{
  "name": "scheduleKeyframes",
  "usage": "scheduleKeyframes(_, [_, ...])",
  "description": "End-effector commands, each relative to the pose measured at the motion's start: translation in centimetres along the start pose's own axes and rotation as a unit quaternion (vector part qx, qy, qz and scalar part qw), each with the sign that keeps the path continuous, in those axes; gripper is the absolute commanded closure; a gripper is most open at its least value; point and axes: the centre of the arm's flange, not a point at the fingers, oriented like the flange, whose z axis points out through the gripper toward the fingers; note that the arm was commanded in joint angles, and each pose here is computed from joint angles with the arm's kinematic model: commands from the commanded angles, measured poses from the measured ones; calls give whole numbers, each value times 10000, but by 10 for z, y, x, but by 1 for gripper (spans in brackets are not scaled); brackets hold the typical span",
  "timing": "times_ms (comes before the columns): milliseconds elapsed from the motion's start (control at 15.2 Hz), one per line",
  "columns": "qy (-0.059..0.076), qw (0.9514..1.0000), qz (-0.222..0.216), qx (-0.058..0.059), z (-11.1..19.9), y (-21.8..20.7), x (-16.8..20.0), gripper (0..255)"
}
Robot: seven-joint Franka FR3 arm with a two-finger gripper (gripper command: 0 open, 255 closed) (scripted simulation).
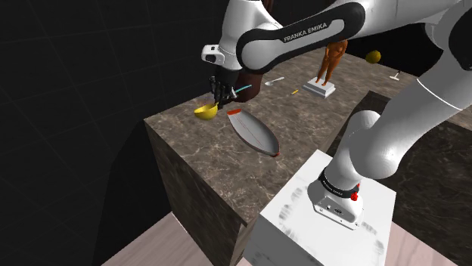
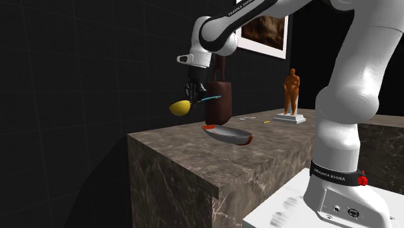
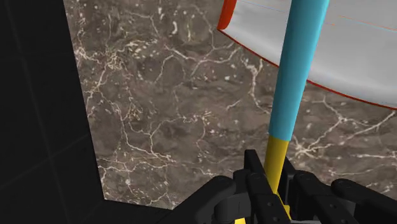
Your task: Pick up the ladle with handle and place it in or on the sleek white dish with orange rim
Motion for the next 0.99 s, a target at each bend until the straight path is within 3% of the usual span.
scheduleKeyframes(0, [3,10000,-1,0,-5,-20,-14,255])
scheduleKeyframes(528, [3,10000,-1,0,-28,-112,-67,255])
scheduleKeyframes(924, [3,10000,-1,0,3,-117,-70,255])
